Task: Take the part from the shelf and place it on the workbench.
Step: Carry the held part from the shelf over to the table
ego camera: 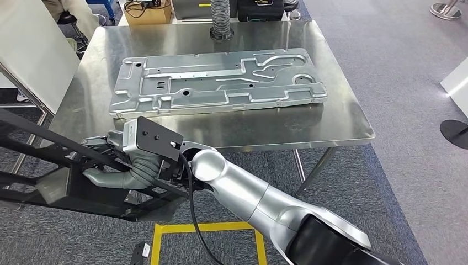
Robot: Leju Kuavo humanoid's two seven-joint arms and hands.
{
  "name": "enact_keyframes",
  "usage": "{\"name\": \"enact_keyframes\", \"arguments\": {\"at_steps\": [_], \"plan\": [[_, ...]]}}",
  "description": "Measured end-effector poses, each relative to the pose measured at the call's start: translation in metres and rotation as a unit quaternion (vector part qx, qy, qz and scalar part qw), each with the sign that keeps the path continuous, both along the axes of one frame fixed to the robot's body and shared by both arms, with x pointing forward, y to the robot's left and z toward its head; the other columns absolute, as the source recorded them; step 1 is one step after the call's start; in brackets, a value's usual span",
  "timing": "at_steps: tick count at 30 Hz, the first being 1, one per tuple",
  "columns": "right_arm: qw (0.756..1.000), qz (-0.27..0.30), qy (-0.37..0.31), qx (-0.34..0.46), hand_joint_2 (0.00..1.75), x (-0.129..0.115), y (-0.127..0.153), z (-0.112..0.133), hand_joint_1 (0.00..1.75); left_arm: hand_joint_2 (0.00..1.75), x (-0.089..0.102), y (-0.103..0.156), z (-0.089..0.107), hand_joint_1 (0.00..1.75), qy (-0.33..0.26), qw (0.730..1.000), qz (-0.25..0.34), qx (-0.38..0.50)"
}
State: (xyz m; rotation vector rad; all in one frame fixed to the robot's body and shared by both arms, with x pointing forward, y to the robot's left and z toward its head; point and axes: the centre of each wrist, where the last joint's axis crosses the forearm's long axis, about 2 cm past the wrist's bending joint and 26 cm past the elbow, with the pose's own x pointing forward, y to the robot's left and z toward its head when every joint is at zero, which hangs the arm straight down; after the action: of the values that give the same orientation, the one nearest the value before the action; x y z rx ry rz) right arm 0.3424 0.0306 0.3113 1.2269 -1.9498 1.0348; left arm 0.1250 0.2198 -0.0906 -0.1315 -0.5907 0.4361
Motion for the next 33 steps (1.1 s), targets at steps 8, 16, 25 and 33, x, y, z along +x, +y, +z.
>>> {"name": "enact_keyframes", "arguments": {"at_steps": [8, 16, 25, 33], "plan": [[1.000, 0.001, -0.001, 0.001, 1.75, 0.0004, 0.0001, 0.0014, 1.75, 1.75, 0.0007, -0.0012, 0.0004, 0.00, 0.000, 1.000, 0.000, -0.001], [1.000, 0.003, 0.001, 0.001, 1.75, 0.0002, 0.0007, 0.0008, 1.75, 1.75, -0.0013, -0.0001, -0.0003, 0.00, 0.001, 1.000, 0.001, 0.000], [1.000, 0.003, -0.001, 0.001, 1.75, 0.0009, 0.0007, 0.0028, 1.75, 1.75, 0.0001, -0.0003, 0.0001, 0.00, 0.000, 1.000, 0.001, 0.000], [1.000, -0.007, -0.005, -0.006, 1.75, 0.0029, -0.0014, -0.0004, 1.75, 1.75, 0.0003, -0.0009, 0.0002, 0.00, 0.000, 1.000, 0.000, -0.001]]}}
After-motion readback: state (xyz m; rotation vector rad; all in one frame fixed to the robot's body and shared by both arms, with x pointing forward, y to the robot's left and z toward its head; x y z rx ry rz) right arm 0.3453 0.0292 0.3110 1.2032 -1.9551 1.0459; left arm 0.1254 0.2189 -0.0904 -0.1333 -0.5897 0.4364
